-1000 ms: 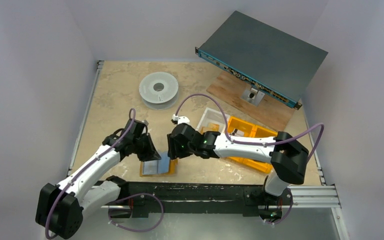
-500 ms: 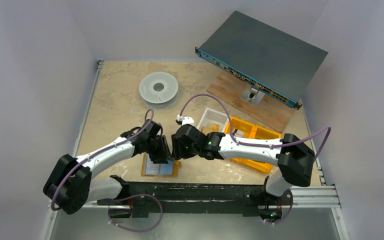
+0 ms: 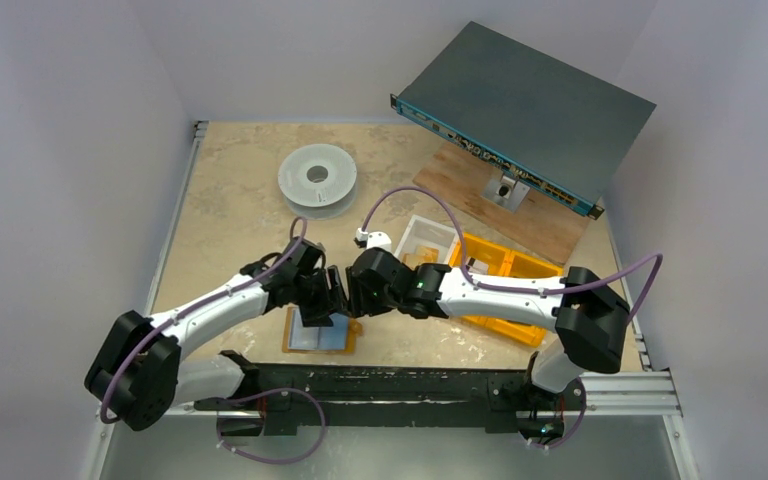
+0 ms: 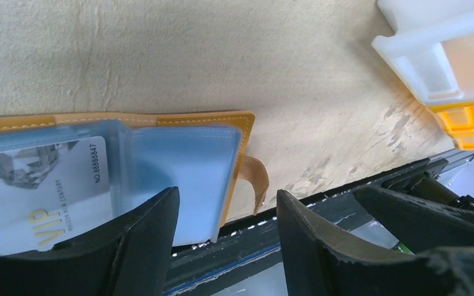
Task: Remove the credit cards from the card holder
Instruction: Remove the credit card from the card holder.
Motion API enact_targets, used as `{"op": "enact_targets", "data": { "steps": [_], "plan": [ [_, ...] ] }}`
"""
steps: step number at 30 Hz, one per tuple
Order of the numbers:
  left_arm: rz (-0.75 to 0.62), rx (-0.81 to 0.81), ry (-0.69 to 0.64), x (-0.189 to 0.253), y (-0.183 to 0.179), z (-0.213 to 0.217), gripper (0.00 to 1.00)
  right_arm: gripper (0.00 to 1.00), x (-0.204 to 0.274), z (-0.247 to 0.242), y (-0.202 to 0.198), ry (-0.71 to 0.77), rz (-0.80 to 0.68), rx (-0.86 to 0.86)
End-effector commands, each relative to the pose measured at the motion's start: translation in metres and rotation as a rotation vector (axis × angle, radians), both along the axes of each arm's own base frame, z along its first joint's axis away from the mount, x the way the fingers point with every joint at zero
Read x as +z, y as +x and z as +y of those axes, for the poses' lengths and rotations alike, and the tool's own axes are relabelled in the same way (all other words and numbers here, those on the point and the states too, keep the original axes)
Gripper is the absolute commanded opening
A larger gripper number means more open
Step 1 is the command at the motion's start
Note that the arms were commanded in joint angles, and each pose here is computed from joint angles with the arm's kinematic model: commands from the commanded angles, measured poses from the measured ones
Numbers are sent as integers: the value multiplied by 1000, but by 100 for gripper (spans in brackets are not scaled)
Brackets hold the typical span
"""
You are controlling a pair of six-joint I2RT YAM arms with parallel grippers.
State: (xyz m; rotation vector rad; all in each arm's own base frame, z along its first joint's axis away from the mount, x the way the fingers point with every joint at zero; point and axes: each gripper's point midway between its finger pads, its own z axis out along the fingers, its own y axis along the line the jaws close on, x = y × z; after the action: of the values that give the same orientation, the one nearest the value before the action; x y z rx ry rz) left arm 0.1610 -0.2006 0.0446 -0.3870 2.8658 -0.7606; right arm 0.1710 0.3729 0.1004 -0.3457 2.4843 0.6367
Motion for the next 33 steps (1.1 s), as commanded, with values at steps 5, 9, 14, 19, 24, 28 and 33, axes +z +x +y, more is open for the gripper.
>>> {"op": "enact_targets", "data": {
  "steps": [5, 9, 14, 19, 24, 28, 33],
  "plan": [
    [-125, 35, -21, 38, 25, 4, 60, 46, 14, 20, -8, 62, -15, 41],
    [-132, 69, 9, 42, 28, 22, 60, 46, 14, 33, -14, 79, -9, 69],
    [-121, 185, 116, 42, 31, 68, 61, 45, 8, 58, -24, 78, 3, 127],
    [-84, 265, 181, 30, 21, 91, 55, 45, -4, 84, -30, 93, 33, 181],
    [-57, 310, 188, 13, 14, 96, 46, 42, -18, 104, -38, 130, 91, 229],
    [-52, 337, 232, 3, 10, 105, 34, 39, -28, 110, -37, 159, 122, 217],
    [-54, 352, 269, -4, 9, 113, 28, 35, -41, 107, -27, 187, 151, 182]
  ]
}}
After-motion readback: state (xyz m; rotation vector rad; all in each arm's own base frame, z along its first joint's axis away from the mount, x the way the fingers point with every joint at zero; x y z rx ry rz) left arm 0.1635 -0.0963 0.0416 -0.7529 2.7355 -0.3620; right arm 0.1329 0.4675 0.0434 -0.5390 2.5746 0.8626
